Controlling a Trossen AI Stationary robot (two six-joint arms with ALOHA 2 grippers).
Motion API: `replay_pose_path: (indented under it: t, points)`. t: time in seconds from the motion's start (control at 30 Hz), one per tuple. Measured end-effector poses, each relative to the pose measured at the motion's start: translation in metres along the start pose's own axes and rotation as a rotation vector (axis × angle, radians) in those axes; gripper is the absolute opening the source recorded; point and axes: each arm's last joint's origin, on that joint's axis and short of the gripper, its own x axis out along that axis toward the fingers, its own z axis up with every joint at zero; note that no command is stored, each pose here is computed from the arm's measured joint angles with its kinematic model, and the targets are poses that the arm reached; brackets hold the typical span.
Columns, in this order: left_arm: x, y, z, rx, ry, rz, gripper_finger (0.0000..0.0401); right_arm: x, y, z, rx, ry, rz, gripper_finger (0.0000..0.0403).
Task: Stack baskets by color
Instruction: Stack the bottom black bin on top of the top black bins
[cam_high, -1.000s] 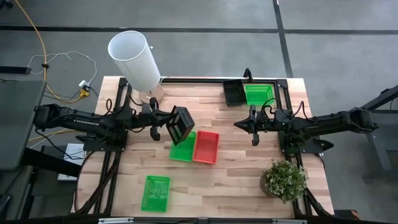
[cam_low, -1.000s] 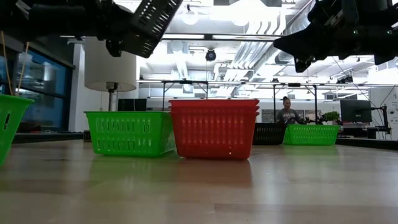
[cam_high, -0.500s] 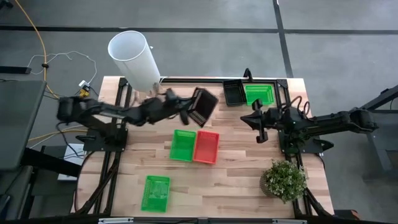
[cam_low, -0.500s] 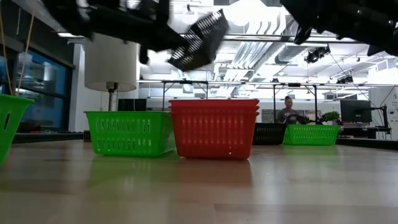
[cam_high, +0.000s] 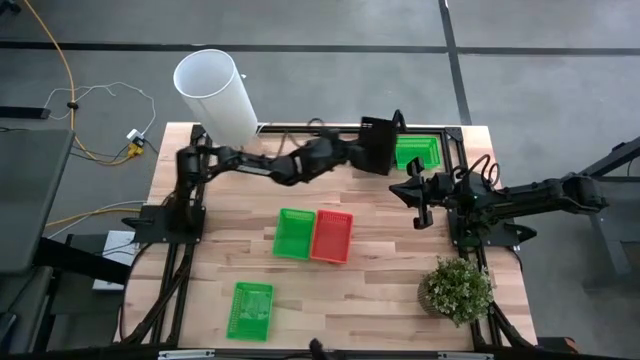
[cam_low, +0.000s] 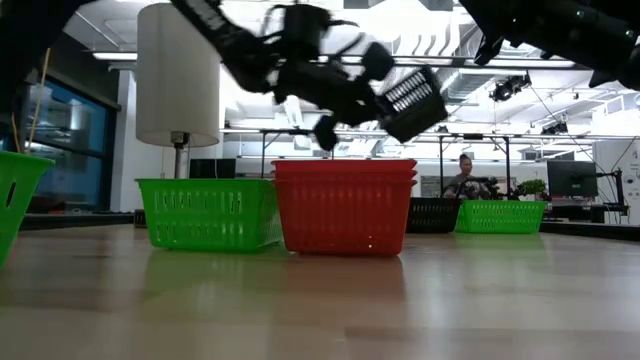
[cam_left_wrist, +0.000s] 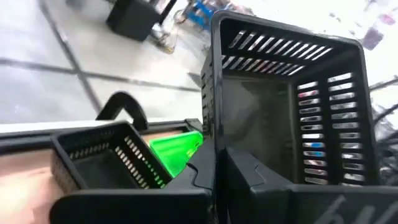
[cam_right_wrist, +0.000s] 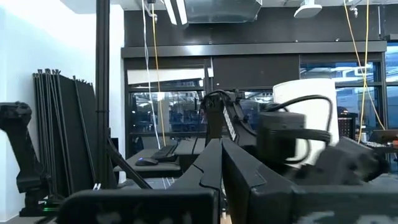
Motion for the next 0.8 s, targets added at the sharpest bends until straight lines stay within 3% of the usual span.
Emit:
replay_pose_path:
  t: [0.2, 0.4, 0.5, 0.8]
  points:
    - [0.045, -0.012, -0.014, 0.0, -0.033, 0.208, 0.0, 0.0, 0.0, 0.0, 0.01, 0.0, 0.0, 0.0]
    - [0.074, 0.001, -0.025, -0.264, -0.069, 0.276, 0.0, 0.0, 0.0, 0.0, 0.052, 0.0, 0.005, 0.0]
    - [0.08, 0.012, -0.037, -0.334, -0.075, 0.31, 0.0, 0.0, 0.001, 0.0, 0.052, 0.0, 0.012, 0.0]
    - [0.08, 0.036, -0.047, -0.245, -0.017, 0.469, 0.0, 0.001, 0.009, 0.0, 0.04, 0.0, 0.051, 0.0]
